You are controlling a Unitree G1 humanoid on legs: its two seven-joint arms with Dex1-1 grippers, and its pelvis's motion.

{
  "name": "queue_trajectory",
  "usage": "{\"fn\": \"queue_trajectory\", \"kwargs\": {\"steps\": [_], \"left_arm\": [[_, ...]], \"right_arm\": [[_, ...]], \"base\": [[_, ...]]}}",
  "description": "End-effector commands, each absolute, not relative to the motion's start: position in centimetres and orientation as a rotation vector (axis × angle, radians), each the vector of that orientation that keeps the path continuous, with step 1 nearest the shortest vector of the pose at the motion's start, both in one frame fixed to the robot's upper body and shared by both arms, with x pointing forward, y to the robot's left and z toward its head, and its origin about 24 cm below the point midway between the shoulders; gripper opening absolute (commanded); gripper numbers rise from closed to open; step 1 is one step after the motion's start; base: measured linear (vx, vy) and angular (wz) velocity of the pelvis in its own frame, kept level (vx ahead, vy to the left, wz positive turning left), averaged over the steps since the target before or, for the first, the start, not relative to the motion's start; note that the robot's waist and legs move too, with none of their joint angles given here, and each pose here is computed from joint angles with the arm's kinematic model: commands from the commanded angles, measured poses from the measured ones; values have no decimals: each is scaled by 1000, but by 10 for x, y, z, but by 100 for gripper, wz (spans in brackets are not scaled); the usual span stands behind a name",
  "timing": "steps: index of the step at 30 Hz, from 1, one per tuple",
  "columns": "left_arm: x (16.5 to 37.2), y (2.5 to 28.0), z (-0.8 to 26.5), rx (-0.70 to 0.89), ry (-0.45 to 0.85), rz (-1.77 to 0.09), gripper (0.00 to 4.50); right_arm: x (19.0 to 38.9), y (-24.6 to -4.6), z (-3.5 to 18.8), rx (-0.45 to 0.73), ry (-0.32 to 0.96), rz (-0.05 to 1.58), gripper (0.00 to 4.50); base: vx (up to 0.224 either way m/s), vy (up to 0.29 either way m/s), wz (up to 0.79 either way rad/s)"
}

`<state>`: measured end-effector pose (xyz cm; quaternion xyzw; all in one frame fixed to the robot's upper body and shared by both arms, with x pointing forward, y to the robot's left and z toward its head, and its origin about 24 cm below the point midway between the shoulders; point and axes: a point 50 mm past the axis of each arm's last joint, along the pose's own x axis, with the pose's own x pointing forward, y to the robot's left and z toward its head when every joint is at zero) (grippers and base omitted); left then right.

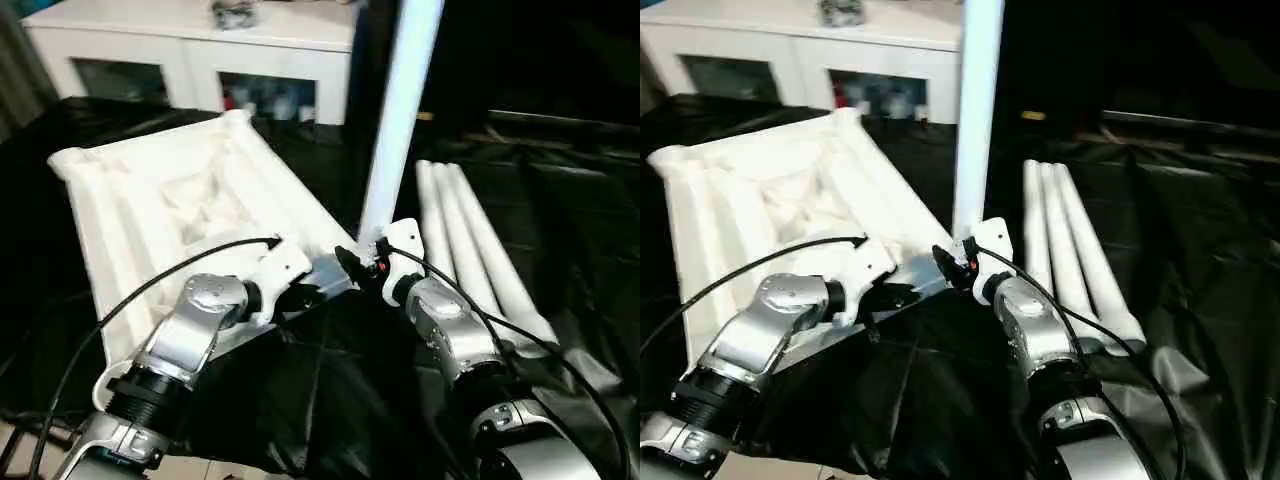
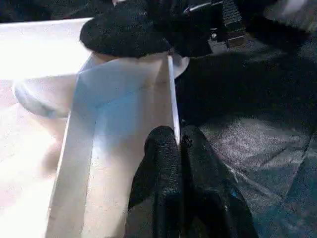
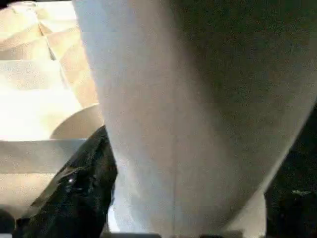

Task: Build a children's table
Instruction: Rotate leg to tighten

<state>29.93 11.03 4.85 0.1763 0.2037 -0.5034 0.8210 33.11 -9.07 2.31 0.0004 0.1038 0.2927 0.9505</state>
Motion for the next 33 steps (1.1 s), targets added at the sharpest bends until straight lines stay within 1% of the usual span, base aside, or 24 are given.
{"fn": "queue_trajectory", "kwargs": {"steps": [1, 4, 7, 8, 10, 11, 13, 14, 15, 16, 18, 19, 22, 25, 26, 28, 30, 32, 33], "left_arm": [[292, 91, 53, 398, 374, -1268, 0], [292, 98, 52, 423, 387, -1286, 0], [291, 109, 55, 441, 390, -1353, 0], [291, 109, 55, 441, 390, -1353, 0], [290, 116, 57, 429, 403, -1398, 0], [290, 117, 57, 429, 405, -1402, 0], [289, 123, 57, 444, 418, -1432, 0], [289, 123, 57, 445, 419, -1433, 0], [289, 125, 57, 450, 424, -1439, 0], [288, 129, 56, 460, 432, -1452, 0], [288, 130, 56, 462, 435, -1456, 0], [289, 134, 55, 472, 446, -1470, 0], [290, 136, 55, 473, 449, -1478, 0], [290, 137, 55, 470, 453, -1483, 0], [290, 138, 55, 469, 456, -1485, 0], [290, 138, 55, 467, 457, -1485, 0], [290, 138, 55, 448, 452, -1476, 0], [291, 134, 55, 416, 440, -1447, 0], [291, 133, 55, 409, 437, -1441, 0]], "right_arm": [[322, -83, 20, -4, 226, 745, 383], [317, -88, 22, -41, 209, 826, 383], [303, -101, 26, -70, 202, 1011, 383], [303, -101, 26, -70, 202, 1011, 383], [292, -110, 30, -61, 223, 1131, 383], [291, -111, 30, -60, 225, 1140, 383], [285, -117, 32, -71, 246, 1212, 383], [285, -118, 32, -71, 247, 1216, 383], [283, -119, 33, -73, 255, 1235, 368], [280, -123, 33, -81, 276, 1277, 368], [278, -124, 33, -83, 287, 1296, 347], [274, -127, 34, -86, 313, 1333, 347], [272, -128, 35, -85, 327, 1356, 320], [272, -127, 35, -77, 331, 1367, 307], [271, -126, 36, -71, 332, 1367, 292], [271, -125, 36, -67, 331, 1365, 284], [274, -123, 35, -34, 330, 1328, 282], [284, -119, 30, 23, 343, 1201, 280], [286, -118, 29, 33, 346, 1175, 280]], "base": [[0, 0, 0], [0, 0, 0], [0, 0, 0], [0, 0, 0], [0, 0, 0], [0, 0, 0], [0, 0, 0], [0, 0, 0], [0, 0, 0], [0, 0, 0], [0, 0, 0], [0, 0, 0], [0, 0, 0], [0, 0, 0], [0, 0, 0], [0, 0, 0], [0, 0, 0], [0, 0, 0], [0, 0, 0]]}}
